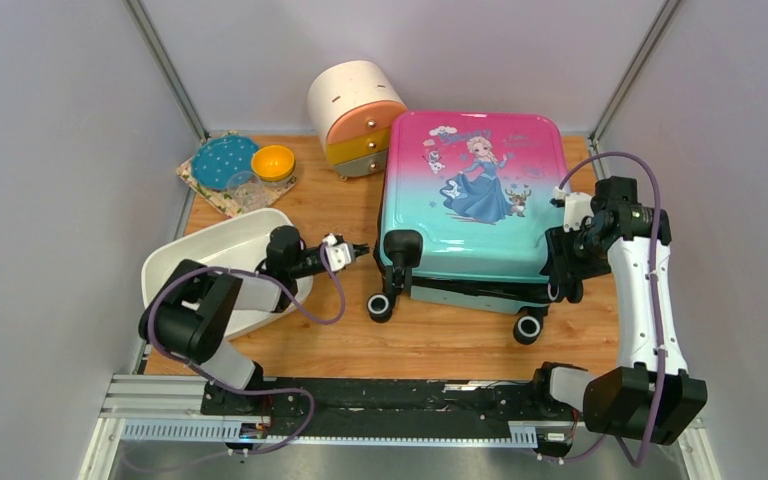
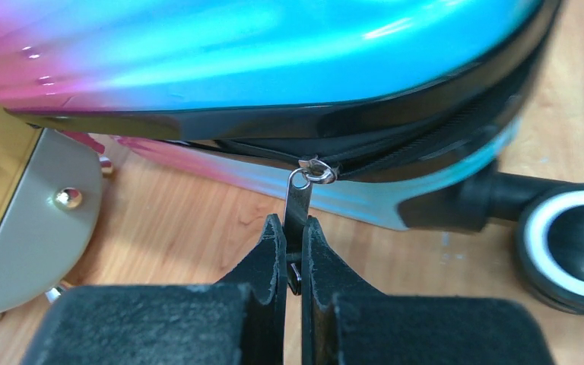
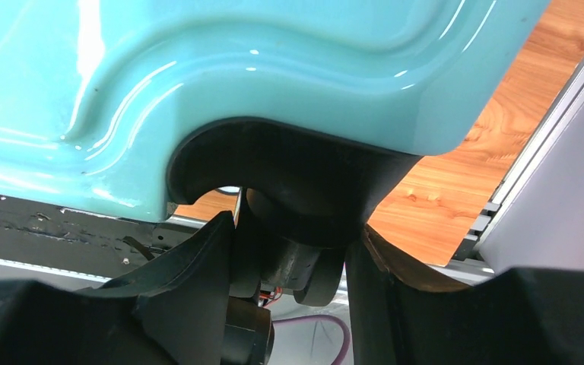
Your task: Open, take out, and arrange the luggage
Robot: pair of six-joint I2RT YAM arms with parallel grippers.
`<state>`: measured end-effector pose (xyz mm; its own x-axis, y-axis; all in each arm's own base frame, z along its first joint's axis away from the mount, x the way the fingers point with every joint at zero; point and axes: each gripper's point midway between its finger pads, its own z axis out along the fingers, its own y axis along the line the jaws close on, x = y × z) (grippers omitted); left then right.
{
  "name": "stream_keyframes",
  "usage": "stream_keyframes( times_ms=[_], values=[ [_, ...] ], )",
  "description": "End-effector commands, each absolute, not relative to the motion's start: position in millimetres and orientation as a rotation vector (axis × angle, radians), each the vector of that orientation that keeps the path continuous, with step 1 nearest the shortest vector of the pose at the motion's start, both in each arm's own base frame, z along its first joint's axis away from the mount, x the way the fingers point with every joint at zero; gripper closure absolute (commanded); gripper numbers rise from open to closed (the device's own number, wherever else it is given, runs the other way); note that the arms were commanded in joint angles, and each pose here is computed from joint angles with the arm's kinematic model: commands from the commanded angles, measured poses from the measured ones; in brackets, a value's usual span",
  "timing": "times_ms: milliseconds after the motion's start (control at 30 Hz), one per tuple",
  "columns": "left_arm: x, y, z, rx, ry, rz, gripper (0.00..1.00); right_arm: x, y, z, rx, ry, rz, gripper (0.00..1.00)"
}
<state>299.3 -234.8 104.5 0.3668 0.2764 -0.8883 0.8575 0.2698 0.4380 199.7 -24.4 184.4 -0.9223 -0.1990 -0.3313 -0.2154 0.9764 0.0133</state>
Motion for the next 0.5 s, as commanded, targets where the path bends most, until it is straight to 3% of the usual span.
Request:
stream_keyframes(
  times_ms=[0,267,467],
  values=[
    [365,-217,142,1.201,1.088,-0.338,1.0,122,-48,187,-0.593,3.026,-0.034,1.0],
    [434,-234,153,1.109,1.1,-0.32,1.0,113,-48,180,-0.618,3.042,-0.023,1.0],
    [448,-253,153,1.088,1.103,-0.343,1.0,105,-44,177,-0.635,3.039,0.004,1.0]
  ],
)
